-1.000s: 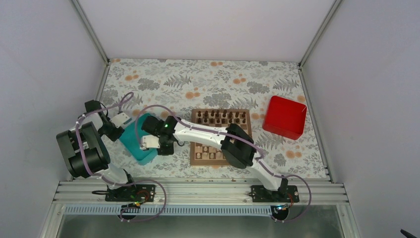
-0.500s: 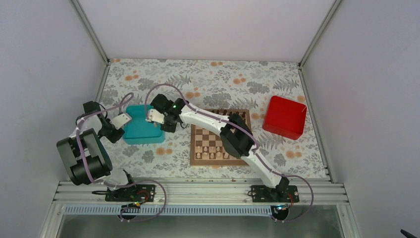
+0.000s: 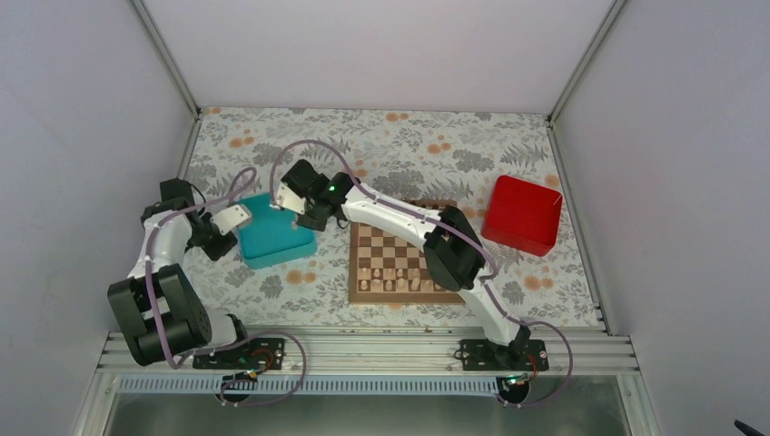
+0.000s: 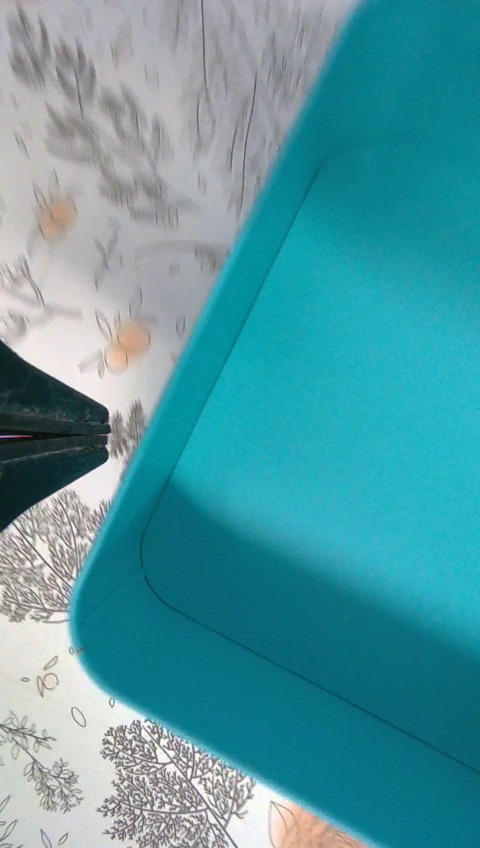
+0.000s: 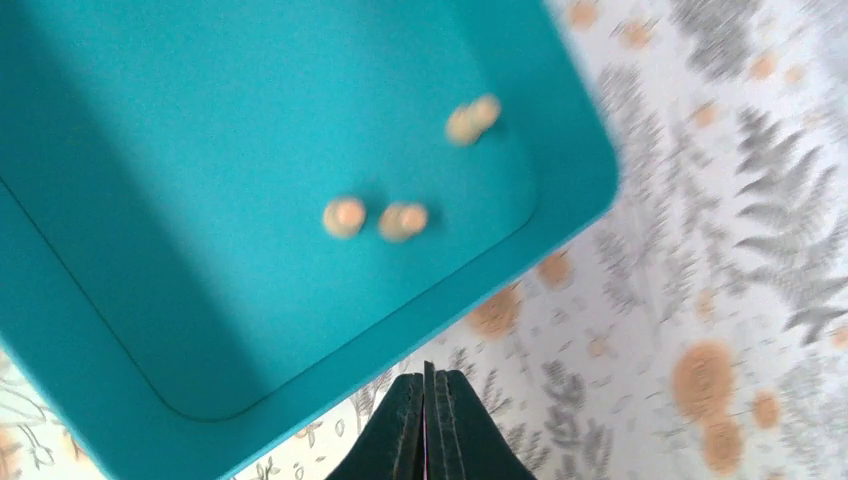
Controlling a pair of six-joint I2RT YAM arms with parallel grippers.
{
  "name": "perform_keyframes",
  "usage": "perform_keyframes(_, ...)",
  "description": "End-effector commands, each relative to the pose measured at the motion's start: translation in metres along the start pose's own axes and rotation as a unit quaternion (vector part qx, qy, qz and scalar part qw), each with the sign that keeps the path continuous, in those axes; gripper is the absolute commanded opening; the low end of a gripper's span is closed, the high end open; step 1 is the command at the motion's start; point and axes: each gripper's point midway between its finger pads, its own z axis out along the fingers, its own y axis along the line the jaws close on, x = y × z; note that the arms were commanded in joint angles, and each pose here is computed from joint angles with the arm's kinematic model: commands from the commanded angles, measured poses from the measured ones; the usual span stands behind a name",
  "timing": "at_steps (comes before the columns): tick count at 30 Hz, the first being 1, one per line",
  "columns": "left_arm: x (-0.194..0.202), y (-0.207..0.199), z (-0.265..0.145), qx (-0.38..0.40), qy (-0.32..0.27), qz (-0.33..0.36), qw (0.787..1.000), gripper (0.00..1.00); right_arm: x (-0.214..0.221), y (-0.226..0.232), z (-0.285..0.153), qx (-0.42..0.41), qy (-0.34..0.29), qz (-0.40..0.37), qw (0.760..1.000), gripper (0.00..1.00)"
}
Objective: Set up the chess pieces on the board
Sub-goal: Adjust the storage box at the center of the board.
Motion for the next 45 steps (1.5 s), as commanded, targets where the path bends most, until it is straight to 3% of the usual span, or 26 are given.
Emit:
perform_keyframes(1,-0.031,0.015,-0.056,-0.042,-0.042,0.03,0.998,0.02,-0.045,-0.019,-0.044,0.028,-0.073,0.016,0.997,0.04)
perform_keyframes(5,-0.039,0.046,-0.084,-0.101,-0.037,0.036,0.994,0.02,-0.042,-0.014,-0.042,0.017,-0.067,0.019,0.997,0.04)
perform_keyframes(10,-0.045,0.117,-0.097,-0.192,-0.057,0.002,0.98,0.02,-0.029,-0.001,-0.058,-0.01,-0.068,0.009,0.998,0.04)
perform_keyframes(16,-0.08,0.154,-0.073,-0.131,-0.12,-0.016,0.984,0.02,-0.007,0.041,-0.066,-0.082,-0.034,-0.013,0.996,0.04)
perform_keyframes(21,-0.104,0.162,-0.03,-0.079,-0.117,-0.016,0.99,0.02,0.012,0.099,-0.064,-0.183,0.002,-0.056,0.982,0.04)
perform_keyframes(25,-0.124,0.168,-0.004,-0.061,-0.122,-0.019,0.991,0.02,0.015,0.114,-0.053,-0.192,0.012,-0.066,0.979,0.04)
perform_keyframes(32,-0.136,0.178,0.032,-0.046,-0.108,-0.029,0.993,0.02,0.019,0.117,-0.028,-0.19,0.032,-0.068,0.979,0.04)
perform_keyframes(45,-0.099,0.148,0.072,-0.009,-0.052,-0.02,0.998,0.02,0.016,0.076,0.011,-0.128,0.038,-0.027,0.991,0.04)
